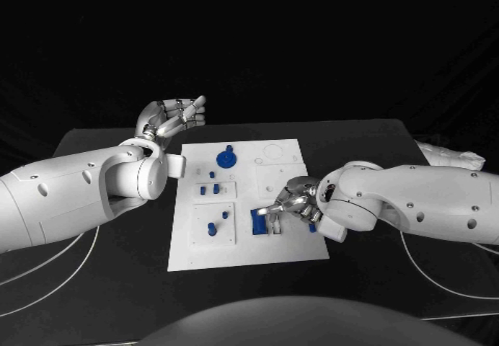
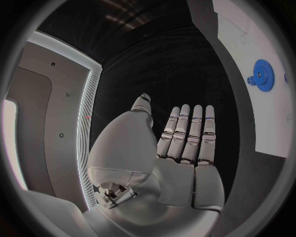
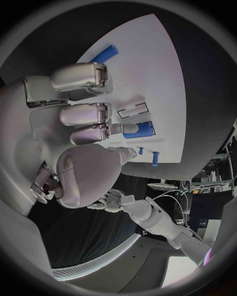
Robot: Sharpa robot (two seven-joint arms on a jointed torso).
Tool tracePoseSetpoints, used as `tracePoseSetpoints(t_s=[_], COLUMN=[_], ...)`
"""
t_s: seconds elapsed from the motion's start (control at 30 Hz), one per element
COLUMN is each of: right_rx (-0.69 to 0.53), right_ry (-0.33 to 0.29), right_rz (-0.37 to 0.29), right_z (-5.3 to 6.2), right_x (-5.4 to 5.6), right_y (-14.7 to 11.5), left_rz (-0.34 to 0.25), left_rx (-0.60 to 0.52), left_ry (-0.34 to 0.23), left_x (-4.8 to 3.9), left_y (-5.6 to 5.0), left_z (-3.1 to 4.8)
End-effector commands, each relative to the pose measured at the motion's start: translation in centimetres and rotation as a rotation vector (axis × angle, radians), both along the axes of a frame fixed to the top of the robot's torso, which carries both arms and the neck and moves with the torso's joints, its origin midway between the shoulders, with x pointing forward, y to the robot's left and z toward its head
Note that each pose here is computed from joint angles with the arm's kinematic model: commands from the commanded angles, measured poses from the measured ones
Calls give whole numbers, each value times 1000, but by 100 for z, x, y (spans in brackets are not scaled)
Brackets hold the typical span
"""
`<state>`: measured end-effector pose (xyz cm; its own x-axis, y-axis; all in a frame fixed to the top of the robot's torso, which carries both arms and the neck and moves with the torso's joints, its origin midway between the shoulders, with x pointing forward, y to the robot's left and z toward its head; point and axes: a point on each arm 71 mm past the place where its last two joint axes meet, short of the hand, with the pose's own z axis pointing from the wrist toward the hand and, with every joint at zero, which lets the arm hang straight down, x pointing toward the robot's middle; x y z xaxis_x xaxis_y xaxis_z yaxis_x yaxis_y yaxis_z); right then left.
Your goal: Assemble the parts on the task board
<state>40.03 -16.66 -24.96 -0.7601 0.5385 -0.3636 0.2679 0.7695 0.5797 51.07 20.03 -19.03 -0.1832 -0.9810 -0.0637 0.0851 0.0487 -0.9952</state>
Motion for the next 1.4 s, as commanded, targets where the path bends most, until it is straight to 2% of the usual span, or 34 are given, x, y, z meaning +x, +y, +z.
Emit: tracePoseSetpoints(t_s=[0.03, 0.2, 0.3, 0.5, 0.7, 0.83, 1.07, 1.4], right_rx=[39, 42, 0, -118, -262, -339, -388, -405], right_ry=[-114, -202, -223, -239, -263, -282, -299, -278], right_rz=[4, -15, -24, -22, -19, -6, 20, 53], right_z=[99, 240, 300, 320, 289, 260, 190, 50], right_x=[27, 21, -30, -144, -270, -313, -335, -336], right_y=[-11, -164, -344, -621, -872, -965, -957, -879], left_rz=[-22, -23, -23, -25, -25, -24, -25, -20], left_rx=[-7, -7, -6, -6, -6, -6, -6, -5], left_ry=[-7, -6, -5, -5, -5, -6, -6, -6], left_x=[-1, 1, 5, 8, 14, 17, 18, 11], left_y=[-33, -39, -49, -62, -67, -64, -61, -30], left_z=[13, 11, 10, 10, 8, 8, 6, 7])
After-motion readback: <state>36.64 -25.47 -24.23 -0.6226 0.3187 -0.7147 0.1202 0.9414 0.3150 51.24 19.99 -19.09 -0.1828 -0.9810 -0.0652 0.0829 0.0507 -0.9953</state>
